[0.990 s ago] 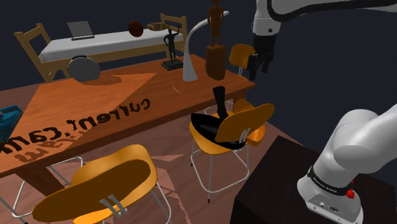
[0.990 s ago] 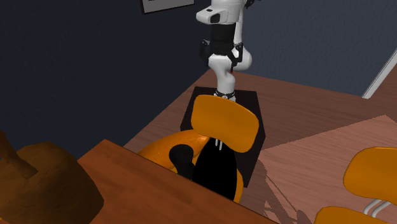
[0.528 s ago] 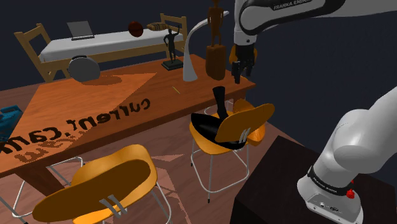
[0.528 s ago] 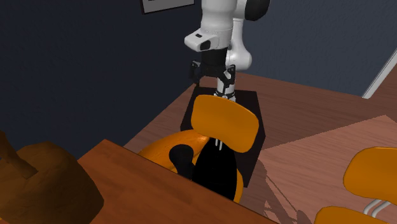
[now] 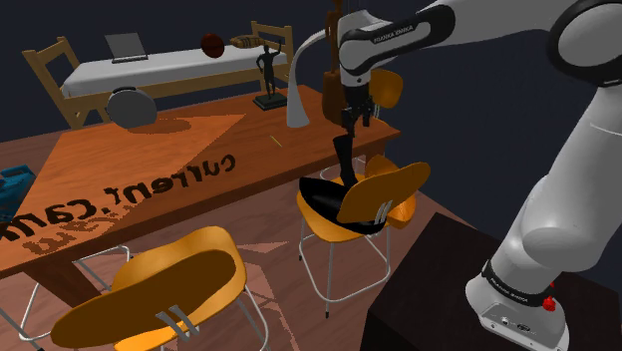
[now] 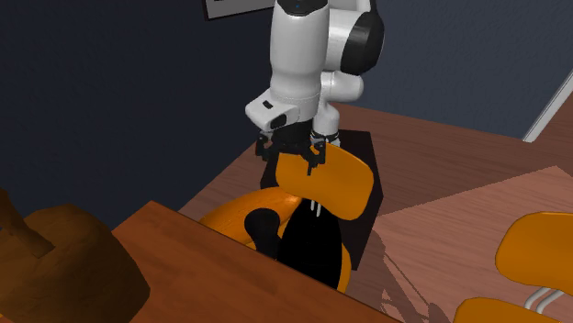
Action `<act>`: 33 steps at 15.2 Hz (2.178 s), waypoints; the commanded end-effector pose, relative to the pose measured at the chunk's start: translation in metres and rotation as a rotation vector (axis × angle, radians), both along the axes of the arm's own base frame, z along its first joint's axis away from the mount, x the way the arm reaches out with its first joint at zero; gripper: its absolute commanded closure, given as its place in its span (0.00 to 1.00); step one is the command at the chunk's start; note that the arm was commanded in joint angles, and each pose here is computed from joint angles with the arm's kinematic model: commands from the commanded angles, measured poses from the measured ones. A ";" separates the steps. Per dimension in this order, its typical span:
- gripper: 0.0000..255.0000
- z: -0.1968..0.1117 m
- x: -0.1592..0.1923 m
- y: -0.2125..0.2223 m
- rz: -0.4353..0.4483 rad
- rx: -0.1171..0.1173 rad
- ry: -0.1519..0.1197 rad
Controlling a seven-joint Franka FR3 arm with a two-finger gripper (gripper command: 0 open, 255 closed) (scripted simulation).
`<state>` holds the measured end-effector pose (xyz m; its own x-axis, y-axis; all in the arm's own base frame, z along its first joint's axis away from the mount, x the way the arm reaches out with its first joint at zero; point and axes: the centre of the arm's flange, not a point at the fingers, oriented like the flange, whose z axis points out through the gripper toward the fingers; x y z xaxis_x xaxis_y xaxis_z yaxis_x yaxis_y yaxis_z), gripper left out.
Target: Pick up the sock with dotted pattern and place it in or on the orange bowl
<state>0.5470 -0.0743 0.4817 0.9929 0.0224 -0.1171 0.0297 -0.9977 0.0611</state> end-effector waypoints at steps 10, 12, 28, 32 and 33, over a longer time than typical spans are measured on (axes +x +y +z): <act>0.00 -0.077 0.101 -0.015 0.067 -0.015 0.059; 0.00 -0.087 0.099 -0.016 0.067 -0.015 0.059; 1.00 -0.105 0.096 -0.018 0.067 -0.015 0.059; 1.00 -0.104 0.098 -0.017 0.067 -0.015 0.059; 1.00 -0.106 0.096 -0.018 0.068 -0.015 0.059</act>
